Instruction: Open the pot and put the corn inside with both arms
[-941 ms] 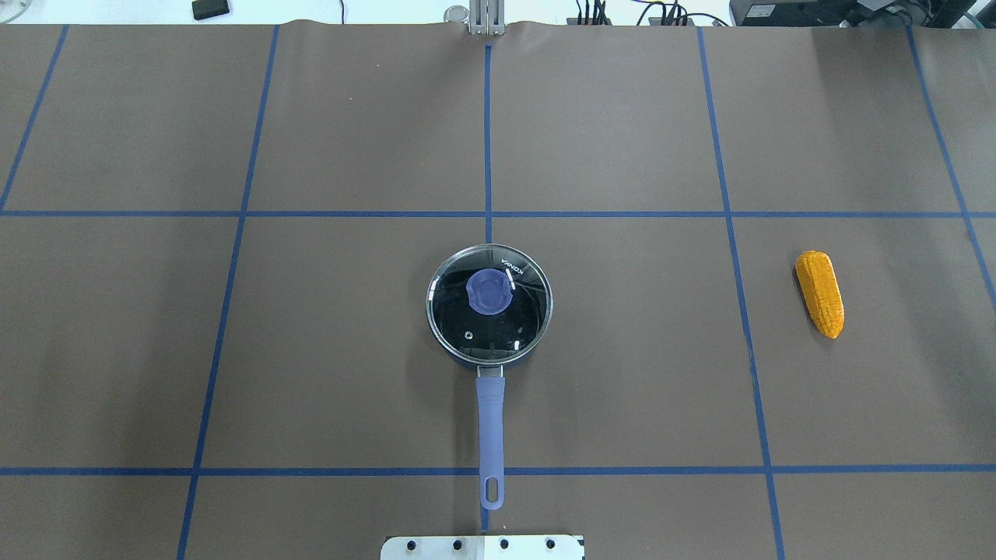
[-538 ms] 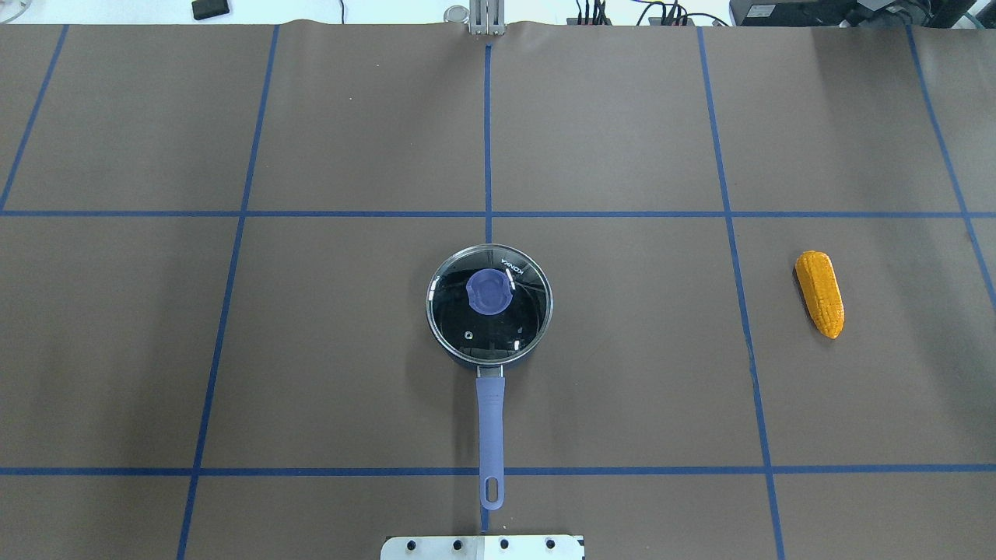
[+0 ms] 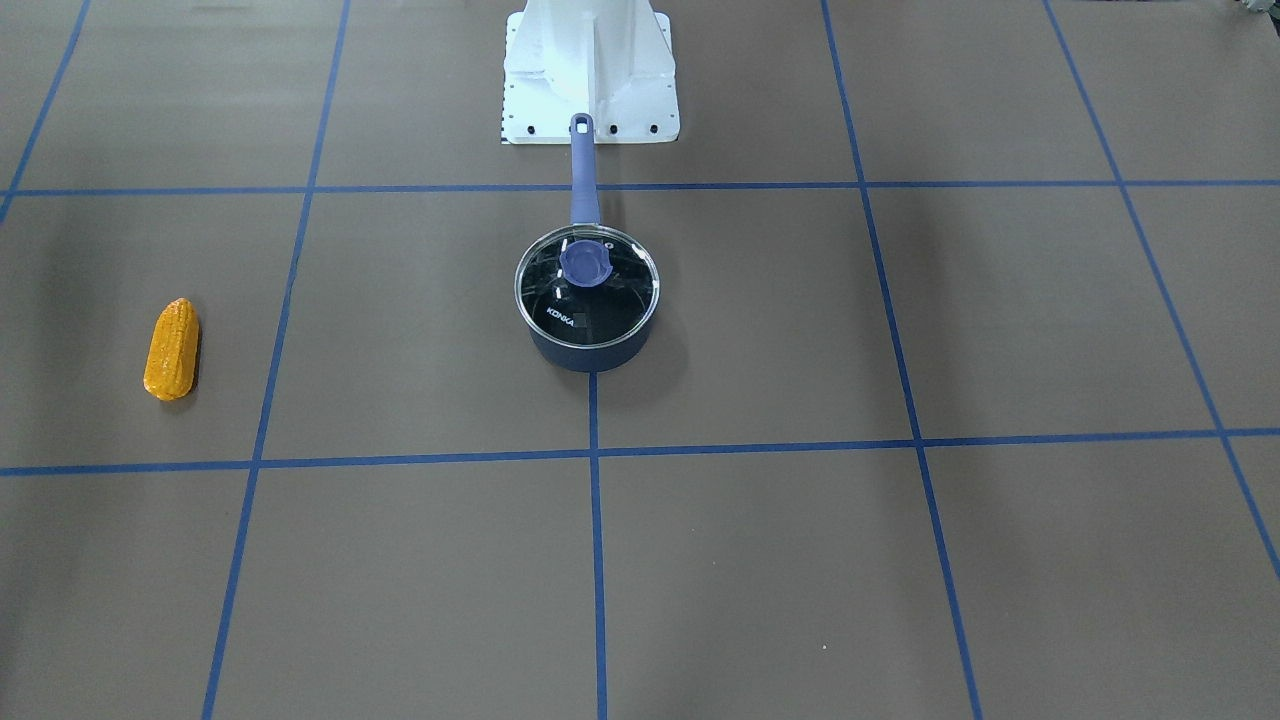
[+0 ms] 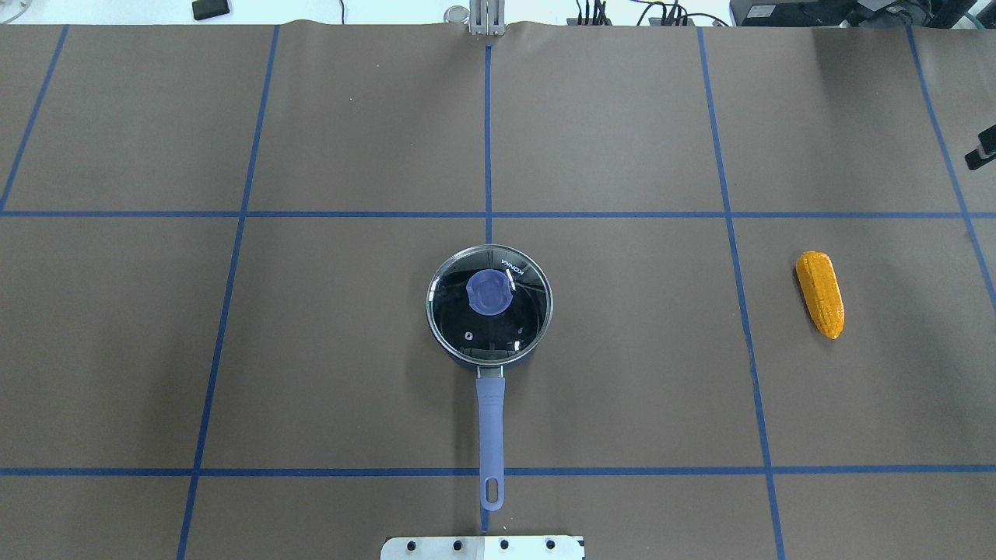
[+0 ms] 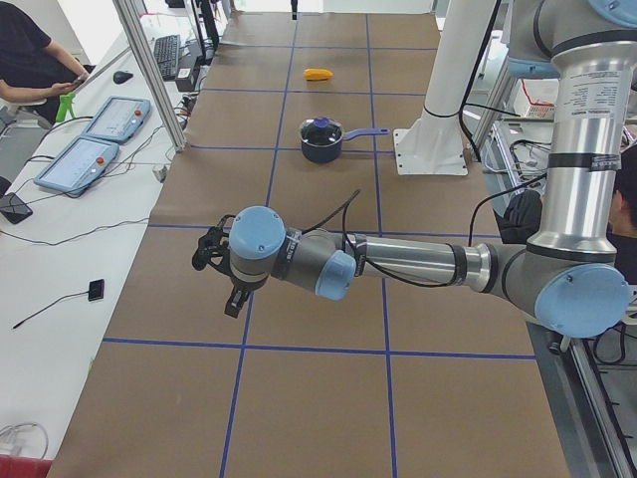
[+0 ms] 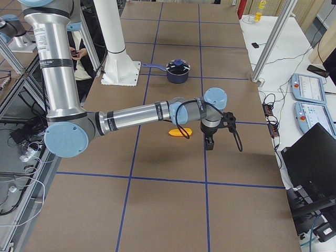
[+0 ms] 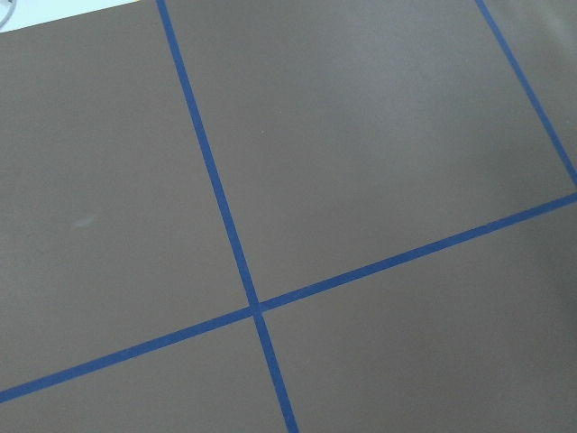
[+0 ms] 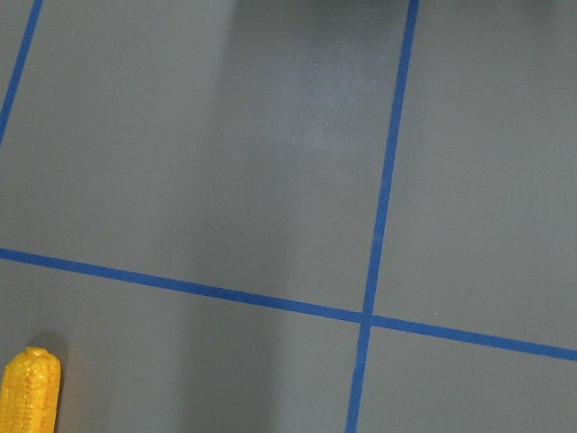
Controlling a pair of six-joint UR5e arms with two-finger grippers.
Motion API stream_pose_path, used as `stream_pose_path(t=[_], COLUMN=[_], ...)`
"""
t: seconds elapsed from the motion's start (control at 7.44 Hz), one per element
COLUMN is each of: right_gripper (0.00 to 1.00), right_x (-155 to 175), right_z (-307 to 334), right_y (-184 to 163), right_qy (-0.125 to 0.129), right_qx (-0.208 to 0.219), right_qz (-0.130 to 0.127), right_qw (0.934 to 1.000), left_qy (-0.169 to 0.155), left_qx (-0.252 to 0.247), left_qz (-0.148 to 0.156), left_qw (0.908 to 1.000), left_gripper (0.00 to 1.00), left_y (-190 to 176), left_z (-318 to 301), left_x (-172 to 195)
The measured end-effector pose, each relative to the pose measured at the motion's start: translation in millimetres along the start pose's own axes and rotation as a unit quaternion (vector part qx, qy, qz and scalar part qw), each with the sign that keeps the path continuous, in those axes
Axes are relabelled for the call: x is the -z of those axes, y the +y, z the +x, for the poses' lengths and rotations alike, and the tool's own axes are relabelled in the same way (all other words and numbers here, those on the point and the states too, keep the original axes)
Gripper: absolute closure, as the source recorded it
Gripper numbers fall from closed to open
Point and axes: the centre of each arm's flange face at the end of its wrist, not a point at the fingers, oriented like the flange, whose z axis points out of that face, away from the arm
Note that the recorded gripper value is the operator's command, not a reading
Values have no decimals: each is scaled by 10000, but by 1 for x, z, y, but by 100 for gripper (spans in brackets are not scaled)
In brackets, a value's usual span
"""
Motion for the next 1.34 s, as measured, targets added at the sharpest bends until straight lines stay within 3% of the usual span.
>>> stream_pose_path(t=[0.54,1.08,1.34], right_gripper=[0,0,0], right_x=[-63,-101,-127], right_z=[-102,-144,-152], right_y=[21,44,59], right_qy=[65,67,305], right_qx=[-92,-78,76], right_qz=[-490,-866,-990], right_qw=[9987,9962,9946], left_qy=[412,589,508], left_qx=[563,1172,1332], left_qz=[-30,-90,-288], left_qw=[9976,9913,9894], left_gripper=[2,3,3], left_y=[-73,-103,-110], left_z=[152,361,483], left_x=[-23,-68,-73])
